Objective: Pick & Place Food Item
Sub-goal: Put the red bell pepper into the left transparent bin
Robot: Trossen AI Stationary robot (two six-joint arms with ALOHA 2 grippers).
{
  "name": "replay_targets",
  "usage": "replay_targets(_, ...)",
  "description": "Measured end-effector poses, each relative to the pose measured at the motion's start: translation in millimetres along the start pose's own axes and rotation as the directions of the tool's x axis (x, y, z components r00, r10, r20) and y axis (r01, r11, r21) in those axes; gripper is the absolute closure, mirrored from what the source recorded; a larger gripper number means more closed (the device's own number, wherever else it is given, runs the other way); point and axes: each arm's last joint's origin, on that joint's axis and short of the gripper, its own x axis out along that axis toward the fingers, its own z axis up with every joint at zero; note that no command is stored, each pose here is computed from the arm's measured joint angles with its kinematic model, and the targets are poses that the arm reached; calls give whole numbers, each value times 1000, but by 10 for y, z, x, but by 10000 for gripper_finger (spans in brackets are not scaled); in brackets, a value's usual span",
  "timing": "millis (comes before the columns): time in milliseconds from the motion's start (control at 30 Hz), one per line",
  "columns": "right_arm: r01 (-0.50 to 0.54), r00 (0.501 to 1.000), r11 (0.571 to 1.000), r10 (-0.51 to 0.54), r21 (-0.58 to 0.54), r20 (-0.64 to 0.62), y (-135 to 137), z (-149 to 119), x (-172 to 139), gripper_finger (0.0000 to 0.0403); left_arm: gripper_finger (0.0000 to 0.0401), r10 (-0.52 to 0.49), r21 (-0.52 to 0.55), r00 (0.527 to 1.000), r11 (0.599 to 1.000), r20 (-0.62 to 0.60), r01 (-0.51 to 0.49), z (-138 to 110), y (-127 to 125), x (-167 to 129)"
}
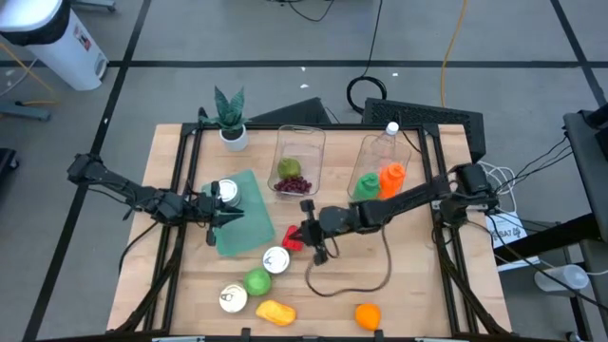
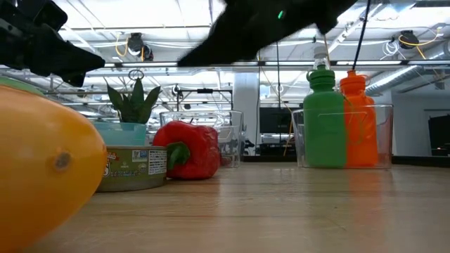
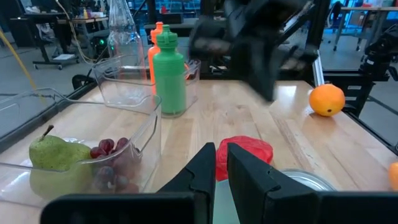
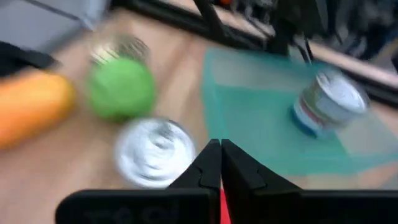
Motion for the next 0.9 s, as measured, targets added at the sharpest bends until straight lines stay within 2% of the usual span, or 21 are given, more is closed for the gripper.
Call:
replay_targets(67, 10, 999, 1000, -10, 3, -33, -32, -99, 95, 398, 352, 0, -3, 1000, 1000, 0, 0, 0, 0, 0)
replay_targets(133, 17, 1000, 1000, -17, -3, -2, -52, -144, 182, 395, 352, 0, -3, 1000, 1000, 0, 0, 0, 0, 0)
replay_targets(200, -18, 998, 1000, 18, -4, 54, -31, -148, 249, 395, 352, -1, -3, 1000, 1000, 0, 1, 0, 0, 0)
replay_targets(300, -54, 997, 999, 54, -1, 46, 8, -241, 332, 400, 352, -1, -3, 1000, 1000, -1, 1, -1, 0, 0)
replay_targets(400, -67, 997, 998, 68, 3, -27, 38, -374, 384, 401, 352, -4, 2, 1000, 1000, 0, 4, 0, -2, 0)
replay_targets(533, -65, 997, 998, 66, 5, -51, 33, -376, 369, 402, 352, -4, 1, 1000, 1000, 0, 4, 0, -2, 0)
replay_targets(800, 26, 970, 999, -16, 38, -243, 25, -489, 290, 402, 352, -4, -18, 1000, 1000, -1, 4, -1, -1, 0)
replay_targets(900, 31, 957, 997, -8, 75, -290, 23, -491, 232, 402, 352, -4, -14, 1000, 1000, -1, 4, -1, -2, 0)
